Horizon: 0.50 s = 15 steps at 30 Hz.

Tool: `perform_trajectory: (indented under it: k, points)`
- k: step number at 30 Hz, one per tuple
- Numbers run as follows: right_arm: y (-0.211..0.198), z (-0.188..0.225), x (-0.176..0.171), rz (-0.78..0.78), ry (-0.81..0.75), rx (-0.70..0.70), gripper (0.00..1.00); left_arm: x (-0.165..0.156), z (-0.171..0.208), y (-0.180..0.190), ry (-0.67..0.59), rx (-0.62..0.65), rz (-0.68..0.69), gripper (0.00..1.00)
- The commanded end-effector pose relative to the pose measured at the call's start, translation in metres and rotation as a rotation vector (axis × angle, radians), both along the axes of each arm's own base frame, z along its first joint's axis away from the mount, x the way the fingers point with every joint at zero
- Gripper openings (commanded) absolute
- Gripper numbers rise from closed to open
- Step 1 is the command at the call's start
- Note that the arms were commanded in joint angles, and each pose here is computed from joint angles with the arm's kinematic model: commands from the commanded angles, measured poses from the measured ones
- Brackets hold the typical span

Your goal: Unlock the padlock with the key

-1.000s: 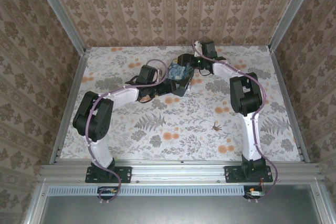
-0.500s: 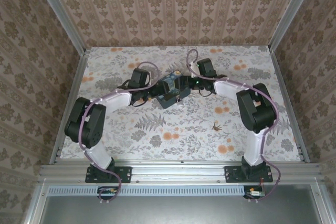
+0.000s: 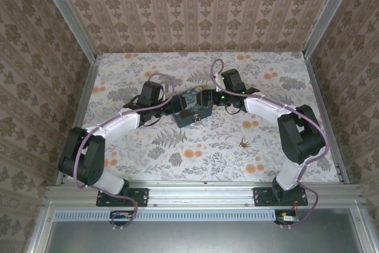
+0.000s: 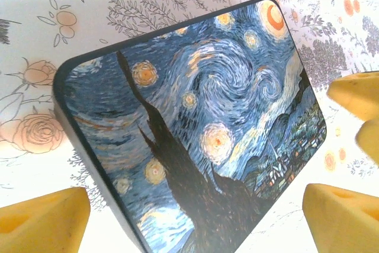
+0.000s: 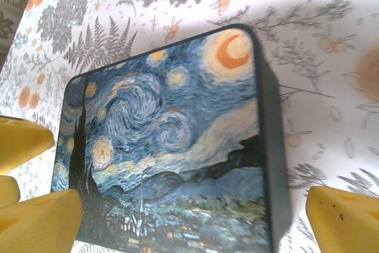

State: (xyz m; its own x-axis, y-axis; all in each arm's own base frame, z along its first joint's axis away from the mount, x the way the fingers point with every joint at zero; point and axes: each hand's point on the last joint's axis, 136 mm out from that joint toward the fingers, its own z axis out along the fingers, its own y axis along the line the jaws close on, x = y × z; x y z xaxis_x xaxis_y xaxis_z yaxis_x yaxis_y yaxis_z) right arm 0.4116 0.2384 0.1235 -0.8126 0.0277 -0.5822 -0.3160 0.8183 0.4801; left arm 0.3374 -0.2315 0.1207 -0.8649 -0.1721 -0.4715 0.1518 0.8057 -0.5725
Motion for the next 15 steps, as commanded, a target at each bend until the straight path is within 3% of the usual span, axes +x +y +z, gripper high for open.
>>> perform_trajectory:
  k: [1, 7, 11, 15]
  points:
    - [-0.028, 0.009, -0.003, -0.085, 0.031, -0.042, 0.97, -0.004, -0.002, 0.018, 0.012, 0.072, 0.005, 0.94]
    - [-0.038, 0.013, -0.026, -0.095, 0.047, -0.024, 0.97, 0.002, 0.007, 0.048, 0.018, 0.079, 0.04, 0.94]
    - [-0.024, 0.023, -0.024, -0.048, 0.008, 0.061, 0.98, -0.002, 0.007, 0.023, 0.042, -0.005, -0.02, 0.93]
    - [-0.004, 0.026, 0.002, -0.012, -0.007, 0.109, 0.98, 0.007, 0.0, 0.002, 0.051, -0.028, -0.034, 0.93]
